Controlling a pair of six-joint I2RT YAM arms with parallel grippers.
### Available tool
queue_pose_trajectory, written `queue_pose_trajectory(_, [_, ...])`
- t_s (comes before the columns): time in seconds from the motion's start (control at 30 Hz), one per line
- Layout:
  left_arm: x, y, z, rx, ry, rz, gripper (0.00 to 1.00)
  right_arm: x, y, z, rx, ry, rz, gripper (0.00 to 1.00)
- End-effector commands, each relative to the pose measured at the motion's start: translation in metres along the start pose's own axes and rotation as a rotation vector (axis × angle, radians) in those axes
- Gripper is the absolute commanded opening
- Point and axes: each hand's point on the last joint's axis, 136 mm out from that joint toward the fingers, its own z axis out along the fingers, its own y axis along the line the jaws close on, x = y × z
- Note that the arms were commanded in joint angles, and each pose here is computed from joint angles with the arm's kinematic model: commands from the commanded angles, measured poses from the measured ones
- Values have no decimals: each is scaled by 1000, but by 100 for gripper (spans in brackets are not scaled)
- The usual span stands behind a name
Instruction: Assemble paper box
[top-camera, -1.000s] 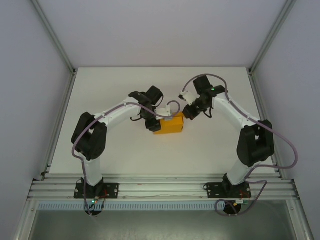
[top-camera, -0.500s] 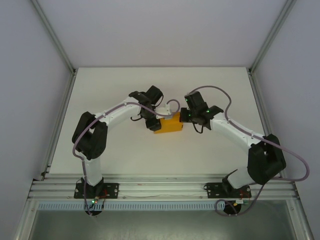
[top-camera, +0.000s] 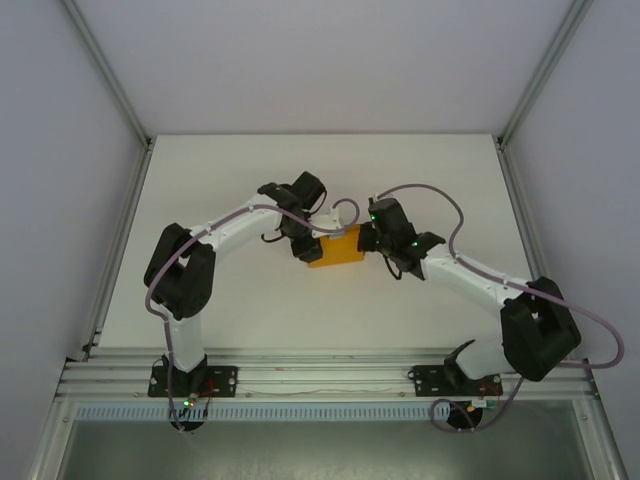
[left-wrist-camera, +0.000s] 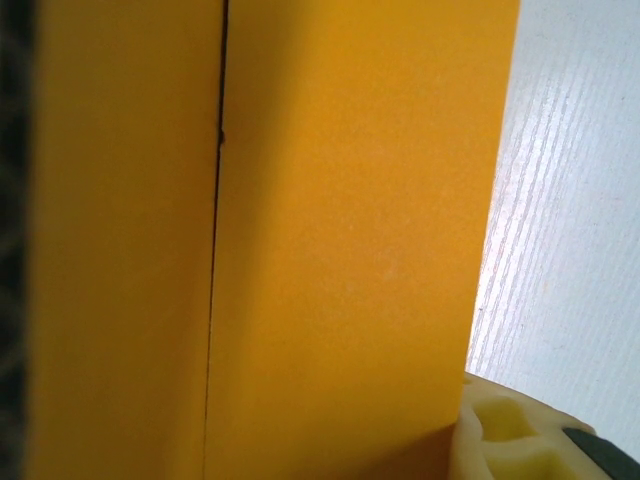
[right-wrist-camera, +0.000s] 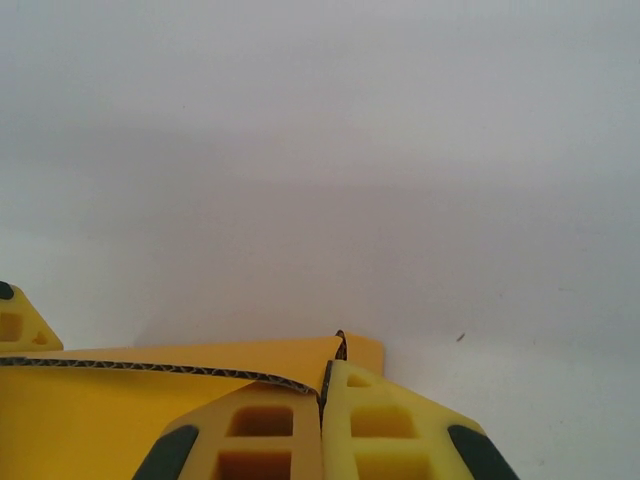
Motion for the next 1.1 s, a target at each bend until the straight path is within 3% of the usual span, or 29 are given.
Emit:
queue_pose_trajectory(0.0, [-9,8,8,-30,-34,-12,27,72,-16,17,49,190,-111,0])
queue_pose_trajectory(0.3, [-17,15,0,-55,-60,-37,35,96,-17,28,-1,133,-136,0])
queue_pose_trajectory(0.43, [-18,16,-4,-67,-70,-42,39,103,-26,28,43,155,-146,0])
queue_pose_trajectory(0.53, [-20,15,-9,-76,-88,-53,48,100,-25,24,46,142,-145,0])
queue_pose_trajectory(0.7, [-25,12,-28,-101,-139,-68,72,84,-25,16,73,107,-120,0])
queue_pose_trajectory(0.87, [-24,12,-50,-167,-199,-115,84,75,-25,12,108,94,-90,0])
queue_pose_trajectory(0.97, [-14,20,-62,-259,-213,-180,86,71,-25,11,126,93,-74,0])
queue_pose_trajectory(1.07, [2,28,-70,-348,-206,-272,79,67,-26,9,144,94,-55,0])
